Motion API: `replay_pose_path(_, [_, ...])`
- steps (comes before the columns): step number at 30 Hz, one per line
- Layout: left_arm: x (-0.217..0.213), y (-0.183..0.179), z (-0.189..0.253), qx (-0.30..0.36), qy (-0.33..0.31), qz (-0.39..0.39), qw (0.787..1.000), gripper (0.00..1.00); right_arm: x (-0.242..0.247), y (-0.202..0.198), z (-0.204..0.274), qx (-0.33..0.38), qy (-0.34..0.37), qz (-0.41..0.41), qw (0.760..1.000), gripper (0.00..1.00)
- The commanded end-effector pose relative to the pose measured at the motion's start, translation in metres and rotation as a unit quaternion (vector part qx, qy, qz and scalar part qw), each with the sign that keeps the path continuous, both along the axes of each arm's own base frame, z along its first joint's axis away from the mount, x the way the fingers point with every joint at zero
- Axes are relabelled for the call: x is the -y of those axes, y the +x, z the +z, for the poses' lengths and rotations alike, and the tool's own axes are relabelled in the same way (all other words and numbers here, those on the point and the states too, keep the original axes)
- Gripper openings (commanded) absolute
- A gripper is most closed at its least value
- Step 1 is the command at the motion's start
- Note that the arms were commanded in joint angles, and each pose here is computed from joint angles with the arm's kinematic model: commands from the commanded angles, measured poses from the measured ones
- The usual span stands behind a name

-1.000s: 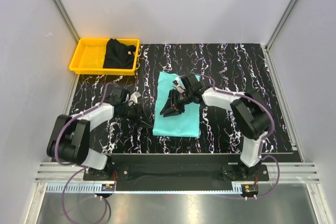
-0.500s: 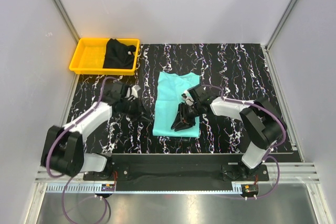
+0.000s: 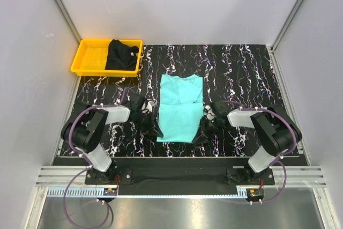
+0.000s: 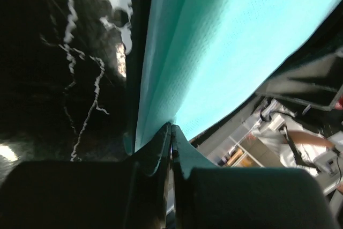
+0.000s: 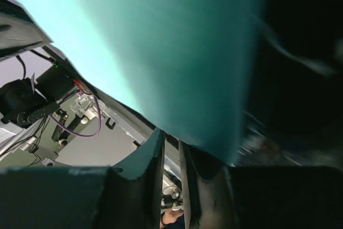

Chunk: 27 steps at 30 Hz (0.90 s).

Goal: Fold and stack the t-shirts
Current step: Fold the tshirt

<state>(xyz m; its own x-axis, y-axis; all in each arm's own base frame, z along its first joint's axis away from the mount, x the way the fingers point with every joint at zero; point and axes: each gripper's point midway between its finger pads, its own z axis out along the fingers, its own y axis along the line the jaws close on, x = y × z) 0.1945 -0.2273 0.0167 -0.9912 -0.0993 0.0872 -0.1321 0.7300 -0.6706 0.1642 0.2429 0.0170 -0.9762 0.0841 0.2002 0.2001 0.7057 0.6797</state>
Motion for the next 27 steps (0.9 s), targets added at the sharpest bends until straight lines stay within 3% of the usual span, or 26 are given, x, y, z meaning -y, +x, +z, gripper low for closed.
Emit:
replay_pose_path(1, [-0.005,-0.007,-0.017,0.016,0.004,-0.026,1.0,0.06,0.016,-0.005,-0.002,0.018,-0.004,-0.013,1.0,0.23])
replay_pose_path(5, [-0.003,-0.013,-0.007,0.009,-0.012,-0.023,1.0,0.07,0.033,-0.013,-0.005,0.005,-0.004,-0.046,0.999,0.2])
replay_pose_path(10, [0.012,-0.001,0.062,0.074,-0.065,-0.016,0.995,0.21,0.031,-0.021,0.021,0.013,0.027,-0.061,0.998,0.2])
replay_pose_path(13, [0.02,0.015,0.088,0.099,-0.08,-0.017,0.992,0.24,0.024,-0.003,0.049,0.052,0.047,-0.068,0.995,0.2])
replay_pose_path(19, [0.038,0.061,0.078,0.116,-0.082,-0.016,0.99,0.23,-0.006,0.068,0.084,0.091,0.098,-0.084,0.987,0.17])
replay_pose_path(21, [0.042,0.083,0.076,0.142,-0.095,-0.006,0.985,0.23,-0.011,0.1,0.076,0.102,0.094,-0.085,0.987,0.12])
replay_pose_path(23, [0.042,0.096,0.058,0.124,-0.103,0.007,0.987,0.22,-0.007,0.134,0.065,0.101,0.101,-0.11,0.984,0.1])
replay_pose_path(27, [0.03,0.131,0.04,0.14,-0.104,0.029,0.984,0.21,0.007,0.172,0.046,0.088,0.141,-0.13,0.978,0.1])
